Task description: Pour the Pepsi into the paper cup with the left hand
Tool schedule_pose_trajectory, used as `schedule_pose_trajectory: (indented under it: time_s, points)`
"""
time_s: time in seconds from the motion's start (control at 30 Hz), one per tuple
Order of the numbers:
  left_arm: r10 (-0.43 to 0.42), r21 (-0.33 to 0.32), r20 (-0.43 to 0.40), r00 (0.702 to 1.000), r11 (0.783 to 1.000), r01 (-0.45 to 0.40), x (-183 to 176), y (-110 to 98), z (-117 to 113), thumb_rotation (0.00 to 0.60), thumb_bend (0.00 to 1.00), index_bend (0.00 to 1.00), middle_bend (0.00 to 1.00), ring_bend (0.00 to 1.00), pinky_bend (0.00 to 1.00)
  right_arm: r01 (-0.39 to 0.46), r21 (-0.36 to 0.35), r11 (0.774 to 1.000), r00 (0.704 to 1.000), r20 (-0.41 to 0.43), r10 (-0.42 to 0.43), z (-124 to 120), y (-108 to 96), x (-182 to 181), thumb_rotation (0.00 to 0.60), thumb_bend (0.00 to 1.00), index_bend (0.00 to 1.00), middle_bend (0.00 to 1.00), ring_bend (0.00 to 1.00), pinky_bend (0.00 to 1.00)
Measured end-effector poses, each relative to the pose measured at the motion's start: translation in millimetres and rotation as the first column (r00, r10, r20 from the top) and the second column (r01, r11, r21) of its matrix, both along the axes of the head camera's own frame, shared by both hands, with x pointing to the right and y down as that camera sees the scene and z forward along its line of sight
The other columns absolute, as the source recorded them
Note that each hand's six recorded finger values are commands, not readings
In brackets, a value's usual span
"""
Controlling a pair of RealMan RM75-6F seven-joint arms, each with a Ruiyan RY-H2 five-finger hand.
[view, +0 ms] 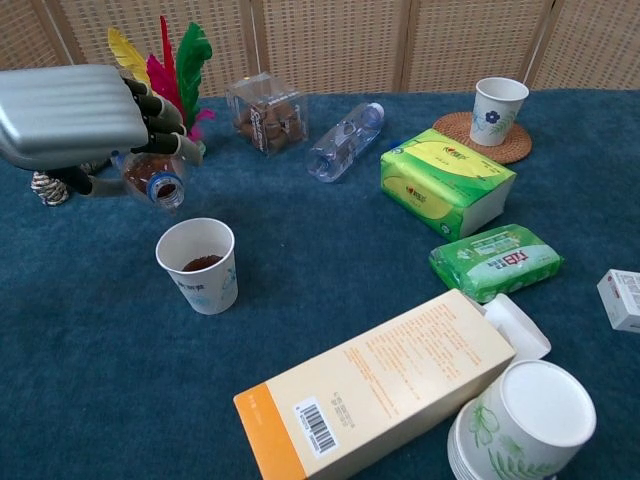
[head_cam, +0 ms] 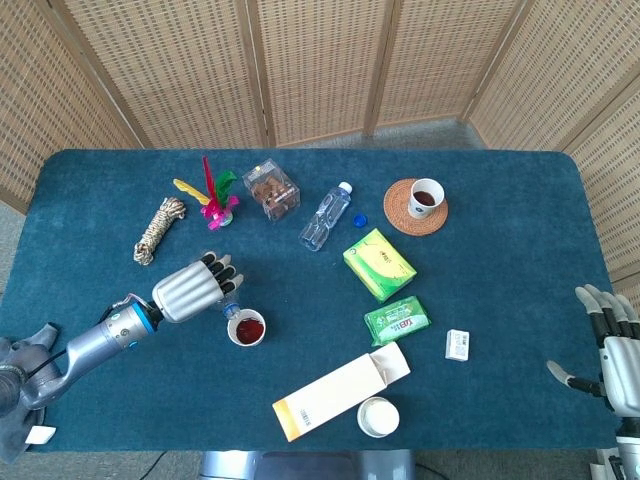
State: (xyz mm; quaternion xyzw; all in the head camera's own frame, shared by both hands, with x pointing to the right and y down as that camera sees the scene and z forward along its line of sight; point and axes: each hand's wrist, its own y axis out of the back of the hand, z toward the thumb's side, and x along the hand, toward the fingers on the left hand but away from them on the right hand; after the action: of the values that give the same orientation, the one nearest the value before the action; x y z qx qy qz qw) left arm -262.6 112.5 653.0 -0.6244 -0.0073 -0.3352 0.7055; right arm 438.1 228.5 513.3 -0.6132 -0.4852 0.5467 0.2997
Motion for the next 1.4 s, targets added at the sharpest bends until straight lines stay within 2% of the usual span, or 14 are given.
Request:
schedule_pose_trajectory:
  time_s: [0.43,0.8,1.4]
  points:
    - [0.08,0.066,0.049,0.996,0.994,-0.083,15.0,1.3,-6.4,0.6,0.44,0.41,0.38,0.27,0.4,-0.002,0.002,1.0,1.0,0.011,0.002,-1.9,-0.2,1.4,0.6,0.09,0.0,0.0,0.0,0.0]
    - [0.139,0.121,0.09,0.986,0.981,-0.149,19.1,1.6,-8.7,0.6,0.44,0.42,0.39,0.27,0.41,-0.003,0.003,1.0,1.0,0.013,0.003,-2.2,-0.6,1.9,0.6,0.09,0.0,0.0,0.0,0.0]
    - [0.205,0.163,0.151,0.967,0.96,-0.229,25.0,6.7,-10.9,0.6,0.44,0.43,0.4,0.27,0.42,-0.004,0.008,1.0,1.0,0.016,0.004,-4.1,-0.9,3.0,0.6,0.09,0.0,0.0,0.0,0.0]
